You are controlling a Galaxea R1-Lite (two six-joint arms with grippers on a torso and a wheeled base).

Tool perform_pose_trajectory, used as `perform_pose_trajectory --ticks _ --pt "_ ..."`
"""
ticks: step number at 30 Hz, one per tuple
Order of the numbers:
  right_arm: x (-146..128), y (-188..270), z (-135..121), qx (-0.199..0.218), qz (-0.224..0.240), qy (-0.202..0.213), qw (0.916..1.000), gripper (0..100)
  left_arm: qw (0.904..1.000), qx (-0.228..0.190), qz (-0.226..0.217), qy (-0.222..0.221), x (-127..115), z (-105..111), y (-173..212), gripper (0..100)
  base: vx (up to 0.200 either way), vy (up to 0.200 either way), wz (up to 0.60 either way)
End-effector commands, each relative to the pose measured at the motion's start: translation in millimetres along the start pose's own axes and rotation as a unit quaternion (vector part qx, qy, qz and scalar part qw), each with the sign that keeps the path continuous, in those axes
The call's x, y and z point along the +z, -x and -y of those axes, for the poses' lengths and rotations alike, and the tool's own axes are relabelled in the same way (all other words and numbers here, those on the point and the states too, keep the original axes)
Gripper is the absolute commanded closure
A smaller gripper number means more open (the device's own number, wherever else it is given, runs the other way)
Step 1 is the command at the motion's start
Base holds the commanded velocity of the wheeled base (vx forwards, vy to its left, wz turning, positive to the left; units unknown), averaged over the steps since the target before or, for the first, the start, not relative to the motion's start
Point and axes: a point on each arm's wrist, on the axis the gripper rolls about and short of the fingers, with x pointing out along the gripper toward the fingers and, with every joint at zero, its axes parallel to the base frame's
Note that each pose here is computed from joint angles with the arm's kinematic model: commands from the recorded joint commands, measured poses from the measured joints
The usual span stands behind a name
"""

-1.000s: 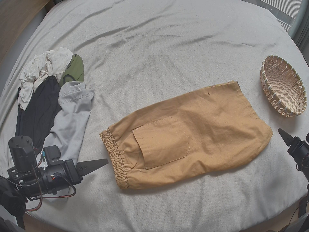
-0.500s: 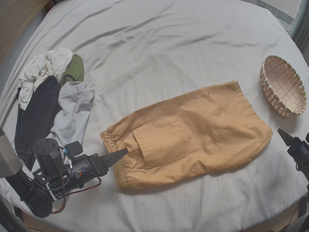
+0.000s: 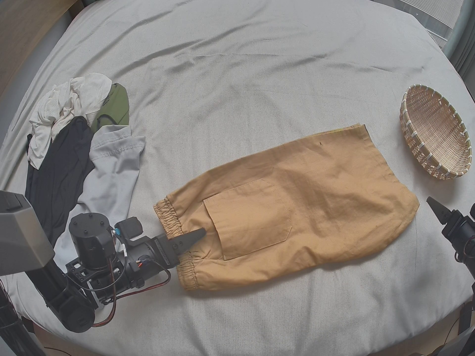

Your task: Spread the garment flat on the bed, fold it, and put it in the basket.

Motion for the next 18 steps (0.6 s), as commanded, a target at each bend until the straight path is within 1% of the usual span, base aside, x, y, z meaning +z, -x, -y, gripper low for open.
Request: perform_pose_trajectory --ticks 1,7,10,13,14,15,16,18 --pt "-1.6 1.1 0.5 -0.001 -0.004 -0.002 1.0000 0 0.9999 -0.010 0.004 0.008 0.5 3.5 0.2 100 0.000 0.000 0.00" --pt "-2.1 1.3 0.9 -0.003 -0.006 -0.003 1.0000 0 0.9998 -0.014 0.007 0.011 0.0 5.6 3.4 100 0.000 0.000 0.00" --pt "-2.5 1.3 0.8 -0.001 -0.008 -0.004 1.0000 0 0.9994 -0.025 0.024 0.009 8.8 15.4 26.5 100 0.000 0.000 0.00" --pt "-3.6 1.9 0.8 -0.001 -0.011 -0.004 0.9999 0 0.9995 -0.016 0.025 0.012 12.9 18.3 46.7 100 0.000 0.000 0.00" --pt "-3.6 1.9 0.8 -0.001 -0.011 -0.004 0.9999 0 0.9995 -0.016 0.025 0.012 12.9 18.3 46.7 100 0.000 0.000 0.00" --pt "-4.5 2.7 1.3 -0.003 -0.012 -0.005 0.9999 0 0.9996 -0.002 0.024 0.017 19.6 18.8 61.4 100 0.000 0.000 0.00" --pt "-4.5 2.7 1.3 -0.003 -0.012 -0.005 0.9999 0 0.9996 0.000 0.024 0.018 20.7 18.9 63.4 100 0.000 0.000 0.00" --pt "-4.6 2.5 1.7 -0.004 -0.013 -0.005 0.9999 0 0.9993 0.015 0.021 0.027 31.1 19.1 78.7 100 0.000 0.000 0.00"
